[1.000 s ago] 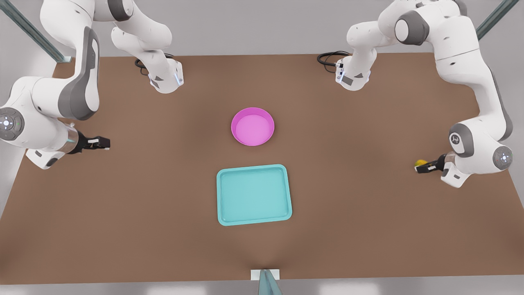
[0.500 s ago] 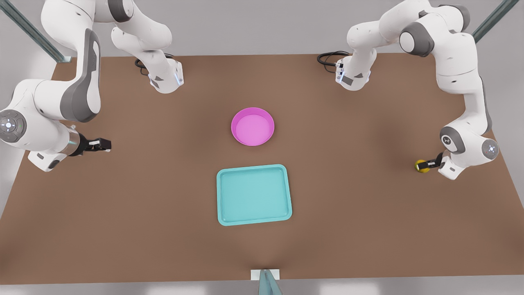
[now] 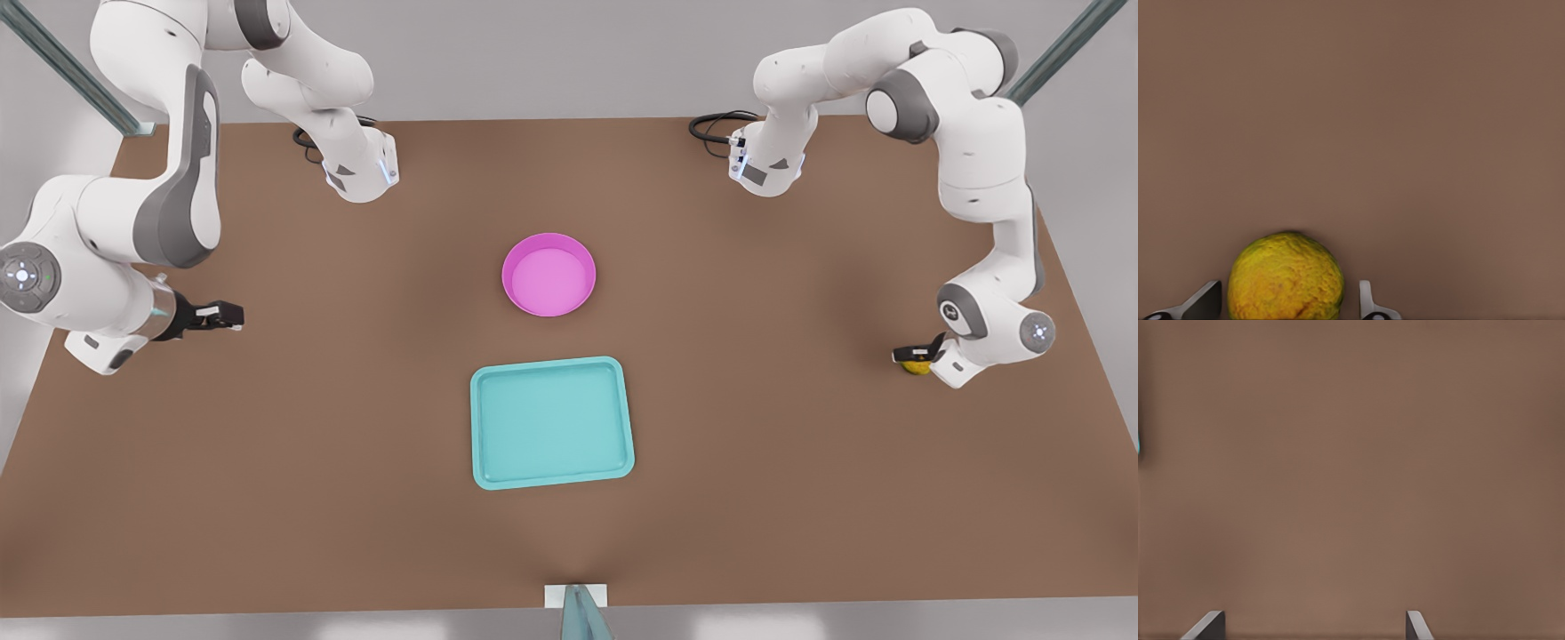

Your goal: Place the orange on the plate with the left arm and the plate on the tray with the right arm

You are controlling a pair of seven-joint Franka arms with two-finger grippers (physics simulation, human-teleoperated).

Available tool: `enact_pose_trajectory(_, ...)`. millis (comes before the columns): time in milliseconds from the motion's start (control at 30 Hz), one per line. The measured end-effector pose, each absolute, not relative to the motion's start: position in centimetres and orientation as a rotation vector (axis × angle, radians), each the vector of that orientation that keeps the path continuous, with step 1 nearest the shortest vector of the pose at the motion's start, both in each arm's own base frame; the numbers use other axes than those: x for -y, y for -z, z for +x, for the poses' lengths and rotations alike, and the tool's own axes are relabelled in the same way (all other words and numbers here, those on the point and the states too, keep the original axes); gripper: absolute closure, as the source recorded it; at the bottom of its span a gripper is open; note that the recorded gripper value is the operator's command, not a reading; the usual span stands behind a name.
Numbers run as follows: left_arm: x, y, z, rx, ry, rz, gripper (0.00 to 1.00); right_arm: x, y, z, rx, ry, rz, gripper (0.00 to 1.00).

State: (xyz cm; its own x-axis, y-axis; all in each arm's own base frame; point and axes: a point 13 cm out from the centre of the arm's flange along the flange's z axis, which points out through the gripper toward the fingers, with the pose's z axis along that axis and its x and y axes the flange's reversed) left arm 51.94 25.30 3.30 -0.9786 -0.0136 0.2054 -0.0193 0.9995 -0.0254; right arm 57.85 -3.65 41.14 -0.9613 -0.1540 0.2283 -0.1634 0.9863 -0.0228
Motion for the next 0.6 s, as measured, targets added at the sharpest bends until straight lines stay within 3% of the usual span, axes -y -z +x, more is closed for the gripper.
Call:
enact_pose_trajectory(100,-25.4,-3.0,52.1,2.939,-0.037,0.0,0.0,3.6,-41.1,57.9,2.903,-0.059,0.237,0.0)
enact_pose_trajectory(133,-25.5,-3.0,52.1,2.943,-0.035,-0.005,0.24,3.7,-41.1,57.9,2.903,-0.059,0.236,0.0)
enact_pose_trajectory(167,-25.5,-3.1,52.3,2.948,-0.033,-0.01,0.28,3.7,-41.1,57.9,2.903,-0.059,0.236,0.0)
enact_pose_trajectory(400,-24.9,-5.4,53.7,2.987,-0.026,-0.04,0.32,3.8,-41.0,57.9,2.902,-0.057,0.239,0.0)
enact_pose_trajectory(500,-12.6,-12.1,59.2,3.037,-0.028,-0.295,0.32,3.8,-41.1,57.9,2.903,-0.057,0.24,0.0)
enact_pose_trajectory(600,7.6,-15.0,61.3,2.988,-0.019,-0.661,0.32,3.8,-41.1,57.9,2.903,-0.057,0.241,0.0)
